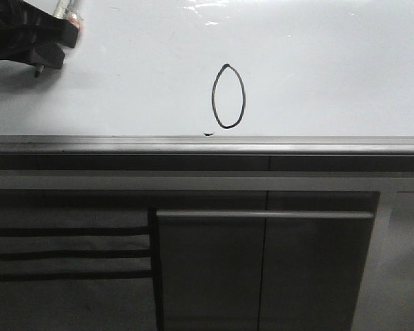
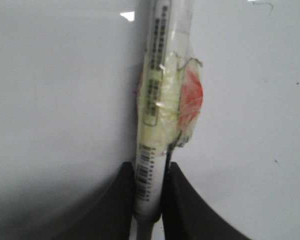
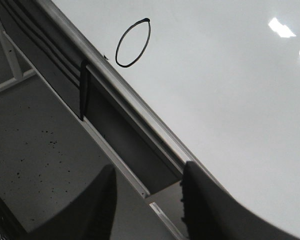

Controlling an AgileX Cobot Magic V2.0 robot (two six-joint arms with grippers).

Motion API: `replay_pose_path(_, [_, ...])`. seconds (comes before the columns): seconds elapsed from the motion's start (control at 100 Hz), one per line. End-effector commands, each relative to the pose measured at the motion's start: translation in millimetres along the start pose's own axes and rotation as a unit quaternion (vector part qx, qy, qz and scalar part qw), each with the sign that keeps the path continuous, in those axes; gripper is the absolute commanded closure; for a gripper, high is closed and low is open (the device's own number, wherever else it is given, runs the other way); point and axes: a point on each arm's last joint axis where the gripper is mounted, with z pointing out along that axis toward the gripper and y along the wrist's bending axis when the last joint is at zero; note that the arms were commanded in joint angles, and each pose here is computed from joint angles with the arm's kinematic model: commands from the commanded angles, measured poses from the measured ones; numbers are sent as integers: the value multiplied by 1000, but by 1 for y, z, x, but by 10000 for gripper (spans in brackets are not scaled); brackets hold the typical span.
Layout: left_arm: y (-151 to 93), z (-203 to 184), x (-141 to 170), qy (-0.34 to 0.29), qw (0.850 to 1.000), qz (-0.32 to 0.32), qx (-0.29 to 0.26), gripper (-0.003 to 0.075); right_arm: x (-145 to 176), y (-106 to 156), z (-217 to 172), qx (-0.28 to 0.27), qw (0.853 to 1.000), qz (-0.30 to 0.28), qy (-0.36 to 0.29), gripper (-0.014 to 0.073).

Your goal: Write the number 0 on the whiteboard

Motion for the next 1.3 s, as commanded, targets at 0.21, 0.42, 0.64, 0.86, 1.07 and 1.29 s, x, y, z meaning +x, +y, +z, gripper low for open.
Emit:
replay_pose_path(0.21, [2,-10,-21,-57,998,-10,-7,666,-9,-5,-8,27,999,4,-37,320])
replay_pose_path(0.42, [2,-10,-21,-57,998,-10,-7,470,-9,-5,-8,27,999,4,-37,320])
replay_pose_path(0.64, [1,-23,-25,-47,999,0,-2,456,-9,-3,-10,24,999,3,-35,320])
replay_pose_path(0.86, [-1,-78,-28,27,999,35,16,457,-7,8,-29,23,998,41,-47,325])
replay_pose_path(1.07, [-3,-154,-22,90,995,42,33,457,3,9,-38,53,976,209,-13,330])
replay_pose_path(1.29, [-5,-224,-5,25,998,40,30,457,35,17,-36,125,955,267,-32,454])
